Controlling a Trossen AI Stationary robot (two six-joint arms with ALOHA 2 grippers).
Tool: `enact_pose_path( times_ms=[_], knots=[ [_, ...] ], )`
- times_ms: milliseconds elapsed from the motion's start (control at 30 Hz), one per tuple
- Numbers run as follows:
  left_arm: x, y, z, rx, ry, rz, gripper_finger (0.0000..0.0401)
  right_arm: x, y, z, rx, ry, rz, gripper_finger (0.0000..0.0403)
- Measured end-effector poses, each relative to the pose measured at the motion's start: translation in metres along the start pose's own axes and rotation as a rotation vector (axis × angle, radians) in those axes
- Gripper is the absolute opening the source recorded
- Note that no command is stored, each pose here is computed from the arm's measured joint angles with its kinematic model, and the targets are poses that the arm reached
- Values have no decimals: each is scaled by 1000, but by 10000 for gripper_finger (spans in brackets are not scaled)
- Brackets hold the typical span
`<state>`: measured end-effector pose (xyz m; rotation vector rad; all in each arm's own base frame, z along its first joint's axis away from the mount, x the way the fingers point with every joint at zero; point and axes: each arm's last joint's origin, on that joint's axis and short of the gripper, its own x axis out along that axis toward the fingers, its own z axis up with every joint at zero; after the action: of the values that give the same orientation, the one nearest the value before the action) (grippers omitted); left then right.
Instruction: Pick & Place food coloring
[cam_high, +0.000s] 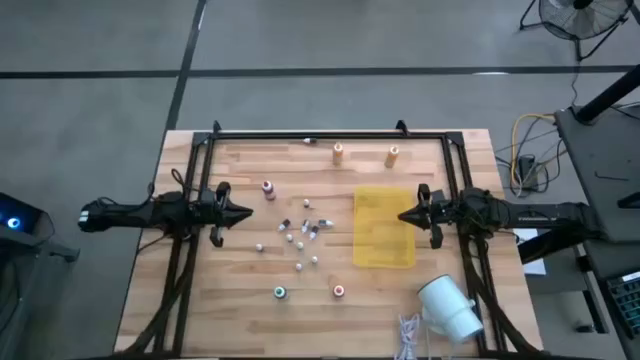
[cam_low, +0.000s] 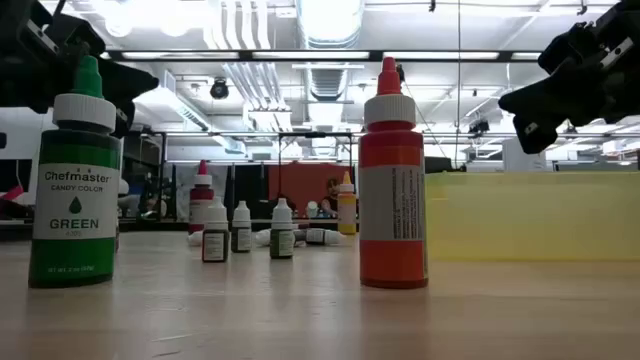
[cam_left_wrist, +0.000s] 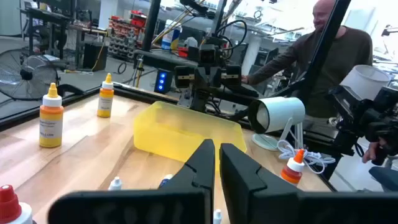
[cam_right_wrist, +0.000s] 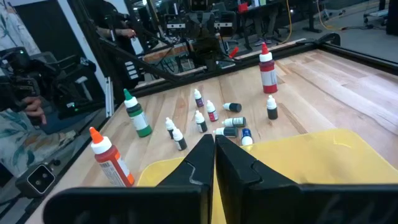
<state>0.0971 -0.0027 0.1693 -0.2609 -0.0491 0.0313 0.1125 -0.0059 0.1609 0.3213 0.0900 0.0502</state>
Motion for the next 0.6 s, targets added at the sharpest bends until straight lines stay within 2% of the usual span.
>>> enact_pose_path(
  times_ms=[600],
  knots=[
    [0, 0, 0, -3, 4, 0, 0, 0, 0, 0, 1, 0, 1, 9]
  ],
)
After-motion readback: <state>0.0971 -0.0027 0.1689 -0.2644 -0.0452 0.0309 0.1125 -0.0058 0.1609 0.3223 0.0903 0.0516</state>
